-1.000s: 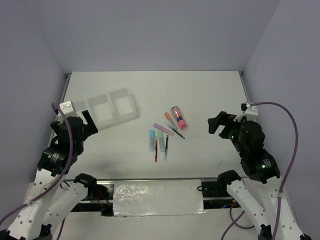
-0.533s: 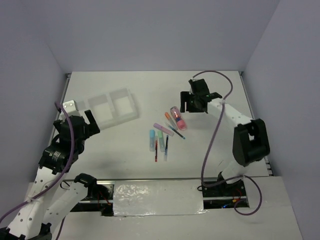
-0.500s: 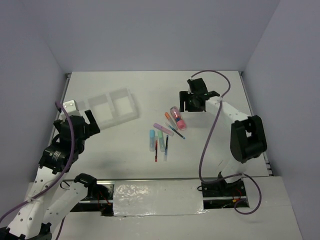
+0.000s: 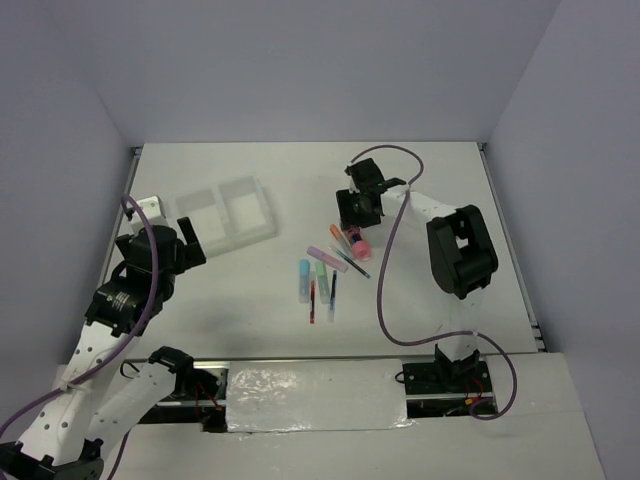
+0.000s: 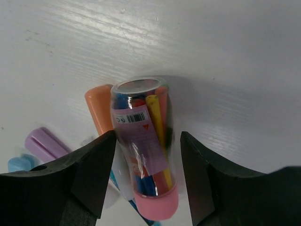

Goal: Sort the stationery into containers
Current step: Pick up the stationery from the center of the board, then place the stationery in the storage box.

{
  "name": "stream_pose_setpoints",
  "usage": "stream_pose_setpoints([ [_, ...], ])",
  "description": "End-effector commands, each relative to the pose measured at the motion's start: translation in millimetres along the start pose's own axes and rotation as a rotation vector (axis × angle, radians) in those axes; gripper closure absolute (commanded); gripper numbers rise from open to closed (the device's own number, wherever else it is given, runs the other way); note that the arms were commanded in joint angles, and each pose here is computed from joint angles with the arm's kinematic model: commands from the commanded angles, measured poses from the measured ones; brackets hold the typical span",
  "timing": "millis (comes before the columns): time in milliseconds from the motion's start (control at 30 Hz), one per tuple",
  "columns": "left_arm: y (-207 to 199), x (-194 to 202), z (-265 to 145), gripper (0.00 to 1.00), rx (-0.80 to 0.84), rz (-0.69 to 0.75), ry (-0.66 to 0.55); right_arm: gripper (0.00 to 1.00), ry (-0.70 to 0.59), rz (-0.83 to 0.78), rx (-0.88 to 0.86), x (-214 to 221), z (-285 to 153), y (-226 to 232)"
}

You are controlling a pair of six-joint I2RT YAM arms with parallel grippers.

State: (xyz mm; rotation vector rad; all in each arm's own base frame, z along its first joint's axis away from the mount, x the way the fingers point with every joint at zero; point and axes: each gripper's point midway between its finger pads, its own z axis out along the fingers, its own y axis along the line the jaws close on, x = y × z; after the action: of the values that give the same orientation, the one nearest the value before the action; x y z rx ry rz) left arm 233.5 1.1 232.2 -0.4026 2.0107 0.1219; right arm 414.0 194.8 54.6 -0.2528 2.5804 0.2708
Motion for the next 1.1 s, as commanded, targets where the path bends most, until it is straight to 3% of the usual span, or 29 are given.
stream_pose_setpoints([
  [0, -5.7, -7.7, 0.0, 0.01, 0.029, 0.007, -0.031, 0.36, 0.029, -0.007, 0.030, 3.7, 13.4, -3.6],
  [200, -7.6, -7.4, -1.3, 0.01, 0.045, 0.008, -0.033, 0.45, 0.089, 0.010, 0.136, 20.6, 22.7, -22.9],
  [267, -7.5, -7.6, -1.6, 0.01, 0.045, 0.007, -0.034, 0.62, 0.078, 0.011, 0.172, 18.5, 19.4, -28.9],
  [300, -7.4, -7.8, -1.8, 0.01, 0.046, 0.006, -0.035, 0.63, 0.067, 0.011, 0.170, 15.3, 16.6, -28.8],
  [333, -8.0, -8.1, -2.2, 0.01, 0.049, 0.007, -0.037, 0.74, 0.053, 0.010, 0.175, 11.7, 12.9, -28.9],
  [433, -7.9, -9.6, -3.0, 0.01, 0.050, 0.005, -0.041, 0.88, -0.054, 0.024, 0.136, -19.0, -16.8, -17.0],
  [533, -3.2, -12.4, -4.5, 0.01, 0.025, -0.004, -0.050, 0.89, -0.236, -0.018, -0.048, -67.1, -60.5, 34.6],
  [667, 5.1, -17.1, -9.3, 0.01, -0.003, -0.026, -0.077, 0.88, -0.272, -0.125, -0.568, -93.6, -105.2, 154.8],
  [700, 6.4, -17.4, -10.5, 0.01, -0.003, -0.029, -0.083, 0.88, -0.324, -0.138, -0.629, -113.5, -119.4, 176.3],
  [767, 8.1, -18.6, -11.2, 0.01, -0.010, -0.035, -0.090, 0.88, -0.299, -0.105, -0.681, -119.4, -103.8, 197.5],
  [967, 8.0, -17.3, -7.9, 0.01, -0.024, -0.028, -0.078, 0.86, -0.457, -0.023, -0.739, -167.2, -95.3, 257.8],
  [1067, 7.4, -15.4, -5.6, 0.01, -0.028, -0.021, -0.067, 0.85, -0.542, -0.022, -0.675, -182.9, -92.3, 275.0],
])
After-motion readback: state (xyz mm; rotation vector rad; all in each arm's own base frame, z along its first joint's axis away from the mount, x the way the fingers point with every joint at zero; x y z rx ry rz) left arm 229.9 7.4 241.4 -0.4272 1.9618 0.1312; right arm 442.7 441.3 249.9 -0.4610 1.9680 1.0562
